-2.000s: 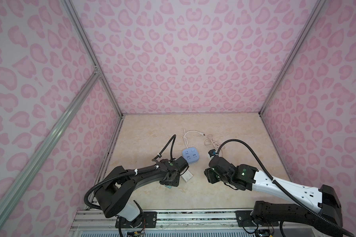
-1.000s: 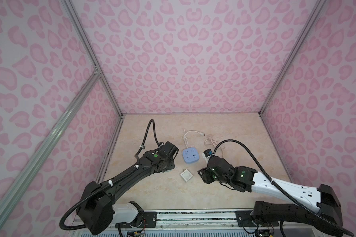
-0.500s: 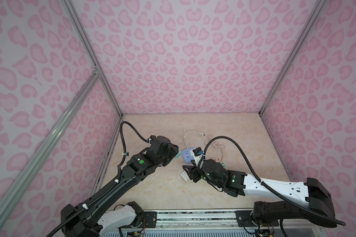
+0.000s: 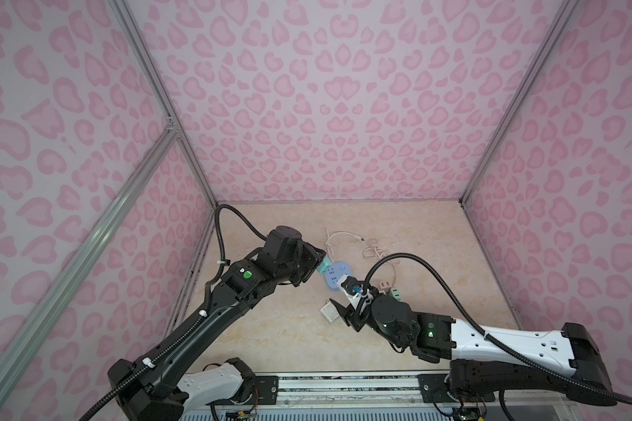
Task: Insert plugs into power strip
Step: Pick up the plug from the bottom-center of the table, then insert the plug into the socket.
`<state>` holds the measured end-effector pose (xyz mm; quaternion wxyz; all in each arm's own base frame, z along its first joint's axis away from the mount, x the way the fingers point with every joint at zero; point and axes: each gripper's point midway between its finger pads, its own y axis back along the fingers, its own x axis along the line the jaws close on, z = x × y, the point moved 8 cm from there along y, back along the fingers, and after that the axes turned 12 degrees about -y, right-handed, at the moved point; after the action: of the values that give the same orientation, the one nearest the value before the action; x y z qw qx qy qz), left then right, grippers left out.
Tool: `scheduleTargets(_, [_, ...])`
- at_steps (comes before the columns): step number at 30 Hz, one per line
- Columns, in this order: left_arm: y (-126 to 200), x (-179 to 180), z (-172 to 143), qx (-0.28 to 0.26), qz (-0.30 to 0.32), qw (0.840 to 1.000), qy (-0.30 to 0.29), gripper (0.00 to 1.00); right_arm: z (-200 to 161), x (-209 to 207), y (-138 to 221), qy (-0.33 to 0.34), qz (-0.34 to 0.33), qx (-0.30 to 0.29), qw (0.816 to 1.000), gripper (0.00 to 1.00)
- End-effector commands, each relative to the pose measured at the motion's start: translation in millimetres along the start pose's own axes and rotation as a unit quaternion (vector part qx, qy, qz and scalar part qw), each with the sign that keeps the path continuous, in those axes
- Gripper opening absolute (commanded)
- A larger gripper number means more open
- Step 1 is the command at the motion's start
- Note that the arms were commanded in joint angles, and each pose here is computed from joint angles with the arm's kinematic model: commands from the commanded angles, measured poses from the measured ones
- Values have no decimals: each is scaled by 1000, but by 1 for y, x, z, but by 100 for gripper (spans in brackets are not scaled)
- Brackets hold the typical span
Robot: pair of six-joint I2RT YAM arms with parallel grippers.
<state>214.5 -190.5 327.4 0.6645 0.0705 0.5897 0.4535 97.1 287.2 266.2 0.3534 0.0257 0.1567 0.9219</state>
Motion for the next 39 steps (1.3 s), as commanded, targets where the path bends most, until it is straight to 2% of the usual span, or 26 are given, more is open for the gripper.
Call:
scheduleTargets(1, [5, 13, -12, 62, 46, 997, -25, 2, -7, -3, 12, 160, -116, -13, 980, 68])
scheduleTargets(5, [3, 22, -22, 95, 52, 994, -24, 2, -13, 19, 20, 227, -136, -44, 963, 67])
scheduleTargets(9, [2, 25, -24, 103, 58, 993, -24, 2, -12, 39, 25, 253, -148, -94, 952, 67])
scheduleTargets(13, [5, 25, -26, 103, 56, 993, -16, 2, -5, 44, 22, 228, -142, -114, 956, 66])
scheduleTargets(18, [5, 31, -31, 109, 73, 991, -2, 2, 11, 36, 19, 147, -75, -119, 979, 65])
scheduleTargets(20, [6, 33, -31, 109, 77, 991, -2, 2, 14, 30, 16, 130, -65, -118, 982, 65])
scheduleTargets(26, [10, 37, -32, 106, 86, 991, -2, 2, 21, 26, 12, 138, -52, -105, 983, 65])
scheduleTargets(39, [6, 28, -33, 123, 58, 991, 3, 2, 13, 39, -8, 161, -49, -88, 982, 65])
